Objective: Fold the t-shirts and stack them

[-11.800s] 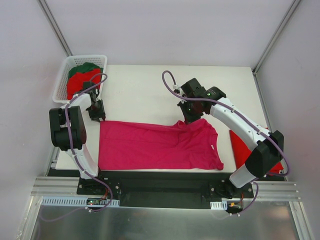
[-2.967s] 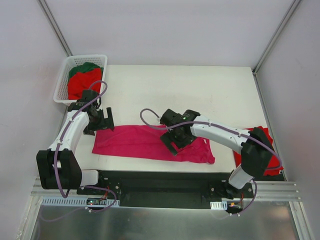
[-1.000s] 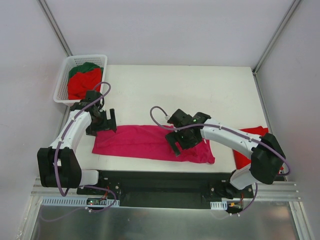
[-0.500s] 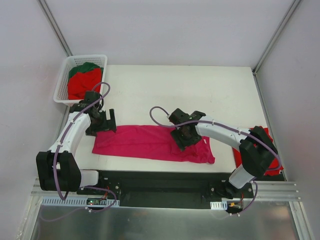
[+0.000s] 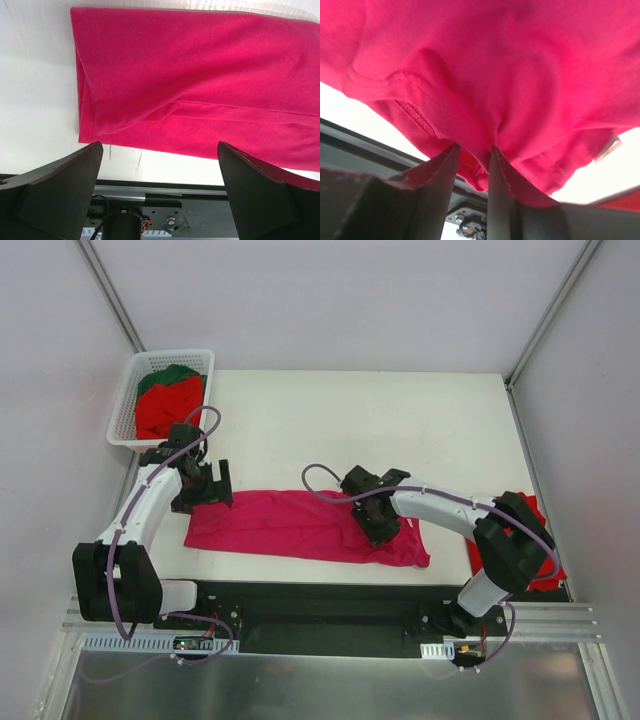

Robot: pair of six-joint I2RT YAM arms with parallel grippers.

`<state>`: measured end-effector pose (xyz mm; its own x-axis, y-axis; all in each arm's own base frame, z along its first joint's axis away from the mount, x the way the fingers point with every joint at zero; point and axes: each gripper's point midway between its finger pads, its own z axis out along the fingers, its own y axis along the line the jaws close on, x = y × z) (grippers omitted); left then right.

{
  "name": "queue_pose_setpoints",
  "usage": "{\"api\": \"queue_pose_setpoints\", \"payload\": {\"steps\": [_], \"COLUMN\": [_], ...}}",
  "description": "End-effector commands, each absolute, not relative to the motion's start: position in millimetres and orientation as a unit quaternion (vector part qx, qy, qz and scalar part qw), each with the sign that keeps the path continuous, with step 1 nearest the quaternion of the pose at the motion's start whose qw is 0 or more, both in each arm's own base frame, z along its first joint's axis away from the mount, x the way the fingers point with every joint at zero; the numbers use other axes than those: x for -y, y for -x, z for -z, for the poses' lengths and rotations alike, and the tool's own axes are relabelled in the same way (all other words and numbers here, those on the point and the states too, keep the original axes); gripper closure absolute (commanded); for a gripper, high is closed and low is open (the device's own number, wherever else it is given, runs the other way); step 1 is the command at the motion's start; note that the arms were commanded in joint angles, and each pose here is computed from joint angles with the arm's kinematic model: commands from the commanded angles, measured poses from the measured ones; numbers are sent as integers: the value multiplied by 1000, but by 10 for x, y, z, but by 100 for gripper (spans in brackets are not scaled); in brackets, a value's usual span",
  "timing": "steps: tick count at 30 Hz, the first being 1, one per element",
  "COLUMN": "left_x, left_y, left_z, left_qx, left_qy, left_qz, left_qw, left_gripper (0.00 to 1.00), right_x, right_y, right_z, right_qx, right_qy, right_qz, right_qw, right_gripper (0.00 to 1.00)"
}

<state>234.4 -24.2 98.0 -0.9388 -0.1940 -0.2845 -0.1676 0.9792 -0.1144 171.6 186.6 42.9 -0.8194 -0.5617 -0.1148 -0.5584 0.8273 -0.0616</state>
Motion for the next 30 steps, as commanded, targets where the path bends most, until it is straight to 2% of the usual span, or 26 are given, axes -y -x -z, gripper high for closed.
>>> {"api": "queue_pose_setpoints", "payload": {"steps": [1, 5, 21, 24, 27, 28, 30], "left_x": [268, 275, 283, 282, 294, 297, 303], "left_y": [-2368, -2391, -2481, -2477, -2469, -2465, -2465], "left_z": [-1021, -1024, -1064, -1063, -1056, -1059, -1063], "left_qx": [-985, -985, -985, -985, -985, -985, -984], "left_qy": [80, 81, 78, 78, 79, 80, 81], "left_qz": [50, 51, 52, 52, 55, 56, 58], "left_qw": [145, 144, 147, 147, 145, 146, 146], "left_gripper": [1, 1, 1, 1, 1, 1, 1], "right_x": [-1862, -1886, -1929, -1899, -1841, -1826, -1856], "right_y": [-1597, -1505, -1128, -1120, -1190, -1201, -1252], "right_z": [-529, -578, -601, -597, -636, -658, -721], "right_qx": [-956, -955, -948, -948, -948, -948, -947], "right_qy": [289, 291, 315, 318, 317, 316, 318], "right_qz": [-7, -23, -32, -21, 0, 4, 3], "right_qw": [58, 47, 11, 12, 30, 32, 45], "right_gripper": [71, 99, 98, 88, 63, 3, 4]}}
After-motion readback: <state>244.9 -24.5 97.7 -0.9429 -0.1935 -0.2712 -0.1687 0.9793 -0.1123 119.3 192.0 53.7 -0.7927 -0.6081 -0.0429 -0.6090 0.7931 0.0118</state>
